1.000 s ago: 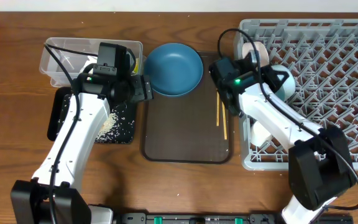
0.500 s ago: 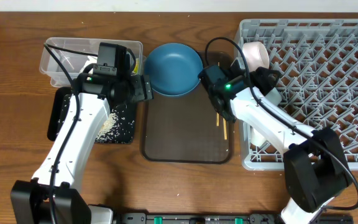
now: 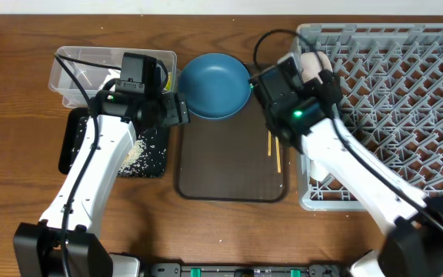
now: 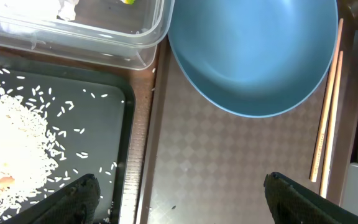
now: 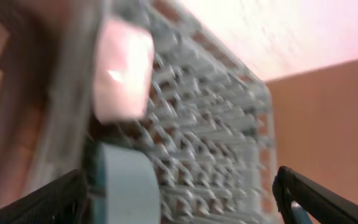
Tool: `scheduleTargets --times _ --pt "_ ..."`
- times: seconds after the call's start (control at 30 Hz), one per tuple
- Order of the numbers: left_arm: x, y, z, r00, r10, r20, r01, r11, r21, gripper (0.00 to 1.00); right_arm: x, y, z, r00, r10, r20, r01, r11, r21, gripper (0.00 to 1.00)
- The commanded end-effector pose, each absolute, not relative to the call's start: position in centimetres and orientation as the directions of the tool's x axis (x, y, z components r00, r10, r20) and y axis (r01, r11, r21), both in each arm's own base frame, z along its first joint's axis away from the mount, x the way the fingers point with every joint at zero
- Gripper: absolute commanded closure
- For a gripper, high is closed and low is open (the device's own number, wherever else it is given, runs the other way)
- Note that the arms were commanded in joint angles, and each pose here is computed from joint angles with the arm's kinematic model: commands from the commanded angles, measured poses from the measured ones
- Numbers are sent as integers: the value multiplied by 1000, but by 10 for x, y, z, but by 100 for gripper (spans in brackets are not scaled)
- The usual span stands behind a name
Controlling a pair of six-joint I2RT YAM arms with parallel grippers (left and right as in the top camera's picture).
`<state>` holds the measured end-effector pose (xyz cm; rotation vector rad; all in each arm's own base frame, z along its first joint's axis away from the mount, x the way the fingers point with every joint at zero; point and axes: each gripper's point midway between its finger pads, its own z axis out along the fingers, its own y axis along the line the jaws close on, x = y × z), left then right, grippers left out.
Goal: Sort waste into correct bins and load items into the dishwasher rack
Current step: 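Reach right gripper to the blue plate rim on the tray, then lift the blue plate and carry it into the rack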
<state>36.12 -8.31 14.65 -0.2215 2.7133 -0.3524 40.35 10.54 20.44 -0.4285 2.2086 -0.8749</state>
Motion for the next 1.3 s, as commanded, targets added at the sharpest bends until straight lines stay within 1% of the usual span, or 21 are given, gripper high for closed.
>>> scheduleTargets --times 0.0,0.07,0.13,0.2,0.23,0.37,0.47,0.57,0.63,0.77,1.03,1.13,1.27 --pt "361 -80 151 -903 -202 -379 -103 959 -266 13 410 149 214 -616 -441 -653 -167 883 -440 20" --pt "361 -80 151 -903 -202 -379 -103 959 -266 13 412 174 214 -609 -320 -726 -189 947 -260 26" --pt "361 -80 151 -903 -202 -379 -103 959 -266 13 410 199 210 -634 -172 -754 -200 978 -55 21" --pt "361 -80 151 -903 -202 -379 -103 959 -266 12 409 214 206 -657 -95 -748 -203 978 55 22" --pt "361 -80 151 -903 -202 -379 -103 959 -266 13 411 220 203 -670 -43 -741 -186 976 112 25" --pt "361 -80 151 -903 -202 -379 -103 958 -266 12 426 231 173 -702 65 -709 -104 976 192 36" --pt "361 -80 151 -903 -202 -379 -103 959 -266 12 437 237 140 -735 127 -666 -43 972 232 39" --pt "361 -80 151 -903 -202 -379 -103 959 -266 12 442 249 113 -791 165 -590 -28 952 303 41" --pt "361 -80 151 -903 -202 -379 -103 959 -266 13 447 252 102 -814 176 -553 -13 947 320 43" --pt "361 -80 151 -903 -202 -379 -103 959 -266 12 457 252 80 -844 175 -507 23 956 291 47" --pt "361 -80 151 -903 -202 -379 -103 959 -266 12 465 249 38 -872 176 -458 59 964 258 54" --pt "361 -80 151 -903 -202 -379 -103 959 -266 12 465 246 28 -878 182 -443 74 965 252 59" --pt "361 -80 151 -903 -202 -379 -103 959 -266 12 464 241 24 -883 186 -431 84 966 246 69"
